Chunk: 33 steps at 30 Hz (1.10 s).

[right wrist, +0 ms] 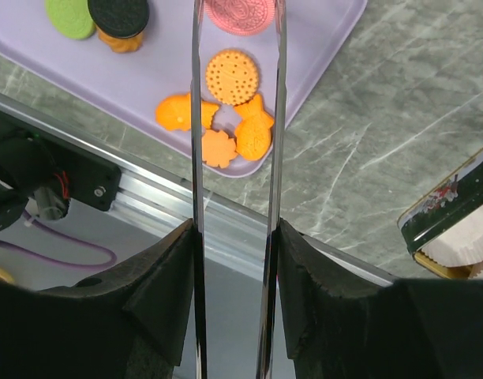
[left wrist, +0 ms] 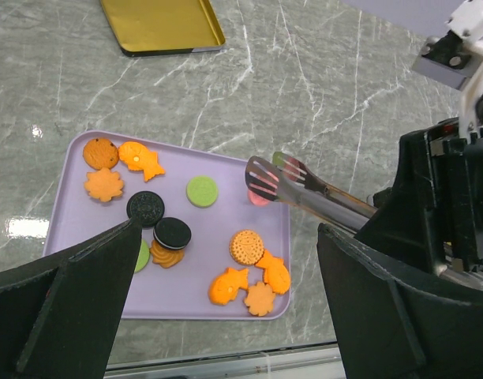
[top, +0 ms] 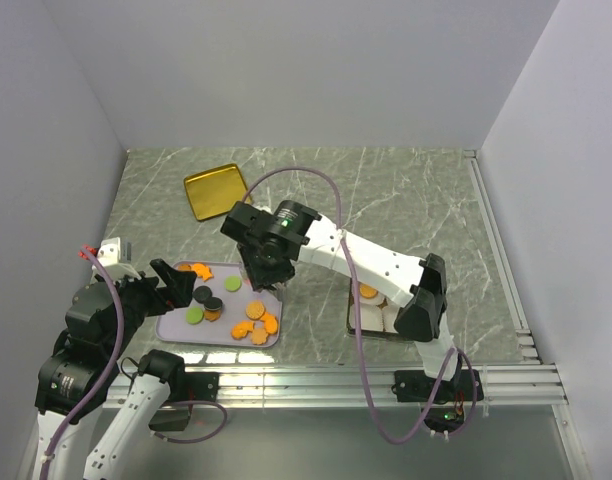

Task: Pack the cookies

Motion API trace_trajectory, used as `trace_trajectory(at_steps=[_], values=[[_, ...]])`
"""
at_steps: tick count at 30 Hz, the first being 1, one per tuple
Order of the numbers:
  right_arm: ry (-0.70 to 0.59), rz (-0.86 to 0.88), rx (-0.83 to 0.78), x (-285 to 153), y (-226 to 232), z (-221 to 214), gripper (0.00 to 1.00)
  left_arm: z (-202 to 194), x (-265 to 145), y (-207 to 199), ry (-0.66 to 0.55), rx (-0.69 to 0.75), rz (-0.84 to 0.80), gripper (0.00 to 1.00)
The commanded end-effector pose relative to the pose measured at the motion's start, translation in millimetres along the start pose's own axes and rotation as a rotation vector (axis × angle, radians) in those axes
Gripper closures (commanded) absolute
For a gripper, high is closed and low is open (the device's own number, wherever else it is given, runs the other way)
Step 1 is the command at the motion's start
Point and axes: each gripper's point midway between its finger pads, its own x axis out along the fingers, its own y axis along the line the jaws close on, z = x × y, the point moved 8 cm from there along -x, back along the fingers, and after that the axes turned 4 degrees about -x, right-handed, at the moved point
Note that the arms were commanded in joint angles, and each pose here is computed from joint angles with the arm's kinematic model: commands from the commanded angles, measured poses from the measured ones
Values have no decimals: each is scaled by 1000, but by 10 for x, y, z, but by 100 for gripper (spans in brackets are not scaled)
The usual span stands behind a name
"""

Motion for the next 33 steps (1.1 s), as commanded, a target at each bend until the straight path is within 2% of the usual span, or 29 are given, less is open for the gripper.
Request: trace_trajectory(at_steps=[1,8,16,25,33], values=[[-53,-33,40,-371,-202,-10,51,44,29,-32,-23,12,-23,1],[-109,-71,131,-659,-595,-139,51,50,39,-38,-21,15,-25,1],[-143,-149,276,-888,-1294,-553,51,32,63,-49,0,22,-33,1],[-144,-237,434,-837,-1929,-1131,50,24,82,-63,15,28,-41,1],[-134,-318,516,-798,-2176,-1440,49,15,82,-72,23,31,-50,1]])
